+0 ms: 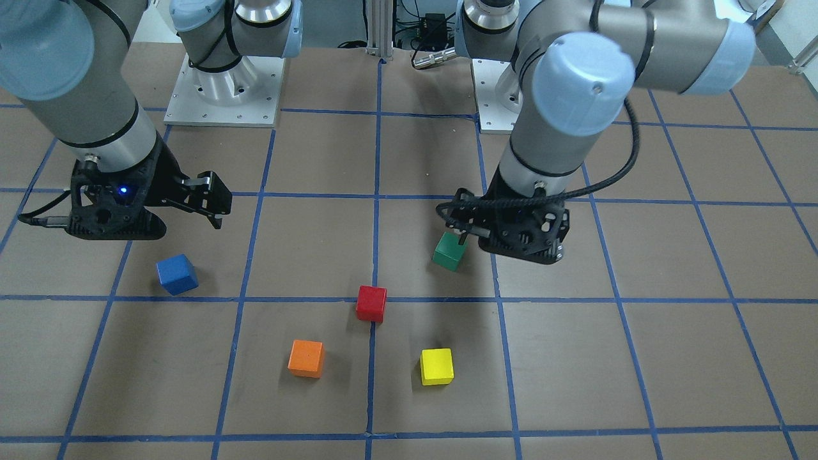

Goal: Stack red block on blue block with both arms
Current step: 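Set the red cube down, open and raise the left gripper while the right arm approaches, then lower the right gripper onto the red cube and close it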

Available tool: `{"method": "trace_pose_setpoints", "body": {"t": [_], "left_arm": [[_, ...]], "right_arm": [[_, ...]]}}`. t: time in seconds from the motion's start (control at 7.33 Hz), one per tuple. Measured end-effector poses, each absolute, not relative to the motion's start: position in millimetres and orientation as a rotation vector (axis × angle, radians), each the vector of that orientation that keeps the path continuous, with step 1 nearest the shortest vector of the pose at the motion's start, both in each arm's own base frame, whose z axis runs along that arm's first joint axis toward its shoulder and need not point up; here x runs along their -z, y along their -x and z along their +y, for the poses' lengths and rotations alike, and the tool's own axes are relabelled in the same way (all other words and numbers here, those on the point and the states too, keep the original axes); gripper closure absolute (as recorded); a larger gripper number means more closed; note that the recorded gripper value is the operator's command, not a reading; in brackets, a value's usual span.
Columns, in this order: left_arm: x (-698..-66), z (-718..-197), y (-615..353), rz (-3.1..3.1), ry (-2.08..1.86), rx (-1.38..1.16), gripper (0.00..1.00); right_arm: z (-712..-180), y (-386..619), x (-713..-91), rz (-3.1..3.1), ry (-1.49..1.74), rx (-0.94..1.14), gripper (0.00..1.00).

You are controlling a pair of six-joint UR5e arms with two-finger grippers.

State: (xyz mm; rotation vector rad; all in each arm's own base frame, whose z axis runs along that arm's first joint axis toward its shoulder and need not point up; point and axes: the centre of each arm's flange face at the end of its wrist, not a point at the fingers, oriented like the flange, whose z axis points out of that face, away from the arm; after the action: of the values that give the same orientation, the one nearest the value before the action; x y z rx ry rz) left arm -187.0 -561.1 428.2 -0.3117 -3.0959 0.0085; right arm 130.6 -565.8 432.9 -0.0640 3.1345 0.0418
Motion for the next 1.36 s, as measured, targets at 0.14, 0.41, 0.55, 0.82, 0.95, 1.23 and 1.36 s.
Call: {"method": "trace_pose_setpoints", "body": {"t": [0.14,0.41,0.55,0.82,0.95,1.23,1.36], "left_arm": [[-457.1,-545.1,170.8,-3.1,0.297,-0.034,0.0],[-492.0,-522.8,160.5,-3.109,0.276,-0.089,0.0],[-496.7,-516.7,159.4,-3.117,0.267,-0.082,0.0],[-504.6,-502.5,153.8,-3.149,0.259,-0.036,0.0],[-507.8,-497.6,151.6,-3.154,0.254,-0.026,0.0],[-510.2,-493.6,152.4,-3.156,0.257,-0.028,0.0],[-511.1,-492.7,152.6,-3.157,0.261,-0.032,0.0]], "right_arm": [[-580.0,-146.9,-422.3,3.083,0.091,0.035,0.0],[-602.9,-194.6,-391.8,3.015,0.079,0.136,0.0],[-604.6,-221.8,-376.5,3.004,0.033,0.137,0.0],[-608.8,-257.6,-337.6,2.999,-0.034,0.089,0.0],[-614.3,-272.5,-313.3,2.997,-0.041,0.086,0.0],[-611.5,-305.3,-274.4,3.004,-0.015,0.042,0.0],[-609.3,-313.4,-258.9,3.008,-0.004,0.001,0.0]]}}
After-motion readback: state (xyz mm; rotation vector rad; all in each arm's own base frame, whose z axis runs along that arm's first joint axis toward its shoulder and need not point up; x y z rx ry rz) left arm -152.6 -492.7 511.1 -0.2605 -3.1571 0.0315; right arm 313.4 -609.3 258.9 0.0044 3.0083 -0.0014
